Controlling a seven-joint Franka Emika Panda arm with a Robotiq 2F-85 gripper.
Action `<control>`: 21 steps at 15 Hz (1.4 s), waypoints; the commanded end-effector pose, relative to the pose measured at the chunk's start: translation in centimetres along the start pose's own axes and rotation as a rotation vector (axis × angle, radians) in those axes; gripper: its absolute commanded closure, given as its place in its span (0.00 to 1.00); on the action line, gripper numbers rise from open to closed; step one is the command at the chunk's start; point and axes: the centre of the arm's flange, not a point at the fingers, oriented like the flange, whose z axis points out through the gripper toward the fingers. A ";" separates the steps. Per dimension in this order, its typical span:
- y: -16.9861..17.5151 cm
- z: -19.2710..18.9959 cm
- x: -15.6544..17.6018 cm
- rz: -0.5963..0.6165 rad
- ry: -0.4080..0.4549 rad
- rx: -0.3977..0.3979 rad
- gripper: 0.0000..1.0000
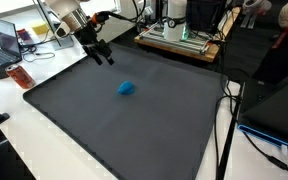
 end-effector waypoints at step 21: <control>-0.9 3.9 -12.5 0.069 0.305 0.043 0.00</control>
